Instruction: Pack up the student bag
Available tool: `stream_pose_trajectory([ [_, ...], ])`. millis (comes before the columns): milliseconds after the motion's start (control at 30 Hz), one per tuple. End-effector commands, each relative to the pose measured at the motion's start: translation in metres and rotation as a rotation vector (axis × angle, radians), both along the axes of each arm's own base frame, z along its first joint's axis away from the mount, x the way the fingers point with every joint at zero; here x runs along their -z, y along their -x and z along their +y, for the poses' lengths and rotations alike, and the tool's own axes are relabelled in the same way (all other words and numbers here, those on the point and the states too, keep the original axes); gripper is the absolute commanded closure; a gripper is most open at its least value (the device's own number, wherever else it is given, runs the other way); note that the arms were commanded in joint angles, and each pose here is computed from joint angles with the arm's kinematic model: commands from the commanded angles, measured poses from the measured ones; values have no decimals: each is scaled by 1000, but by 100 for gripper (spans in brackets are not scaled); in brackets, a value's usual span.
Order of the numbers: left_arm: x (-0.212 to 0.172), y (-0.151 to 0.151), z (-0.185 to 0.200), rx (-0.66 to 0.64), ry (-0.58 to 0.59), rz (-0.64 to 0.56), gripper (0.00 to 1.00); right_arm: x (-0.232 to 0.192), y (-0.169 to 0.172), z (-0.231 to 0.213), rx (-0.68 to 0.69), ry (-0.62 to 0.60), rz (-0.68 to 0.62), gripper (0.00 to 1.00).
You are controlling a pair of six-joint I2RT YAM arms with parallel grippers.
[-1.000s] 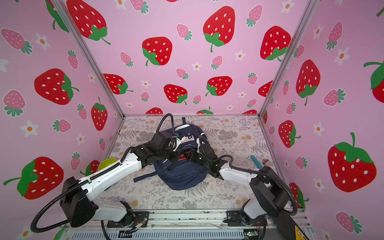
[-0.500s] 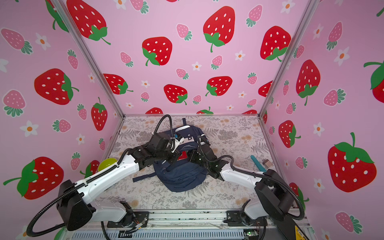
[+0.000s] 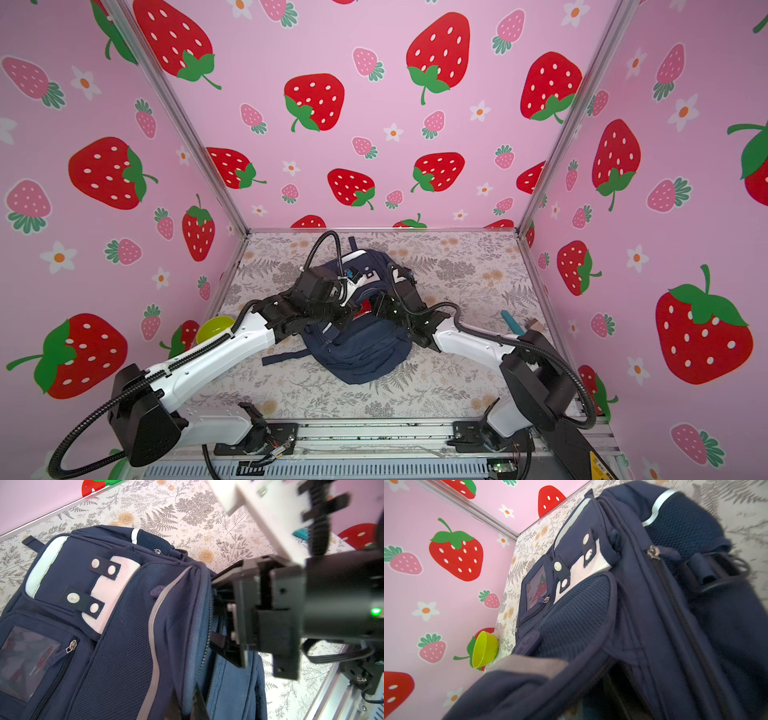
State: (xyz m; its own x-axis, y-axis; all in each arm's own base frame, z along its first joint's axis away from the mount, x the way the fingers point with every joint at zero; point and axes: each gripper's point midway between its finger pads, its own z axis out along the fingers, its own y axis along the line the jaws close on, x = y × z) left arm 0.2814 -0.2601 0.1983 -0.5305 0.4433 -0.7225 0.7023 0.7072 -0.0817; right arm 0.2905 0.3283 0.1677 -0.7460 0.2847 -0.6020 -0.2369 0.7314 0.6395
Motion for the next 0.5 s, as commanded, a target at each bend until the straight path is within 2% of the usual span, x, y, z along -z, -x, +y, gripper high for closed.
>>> stream_pose_trajectory([
  [0, -23, 4, -19, 71, 82, -28, 100, -15, 0, -36, 94, 46, -51, 45],
  [200, -18, 3, -24, 50, 106, 19, 100, -15, 28, -67, 73, 135, -70, 43],
  [300, -24, 2, -27, 23, 145, 57, 72, -20, 41, -76, 64, 194, -97, 40],
  [367, -29, 2, -26, 2, 189, 77, 60, -21, 49, -81, 60, 225, -109, 41],
  [467, -41, 0, -16, -51, 259, 99, 49, -25, 58, -83, 48, 248, -132, 41],
])
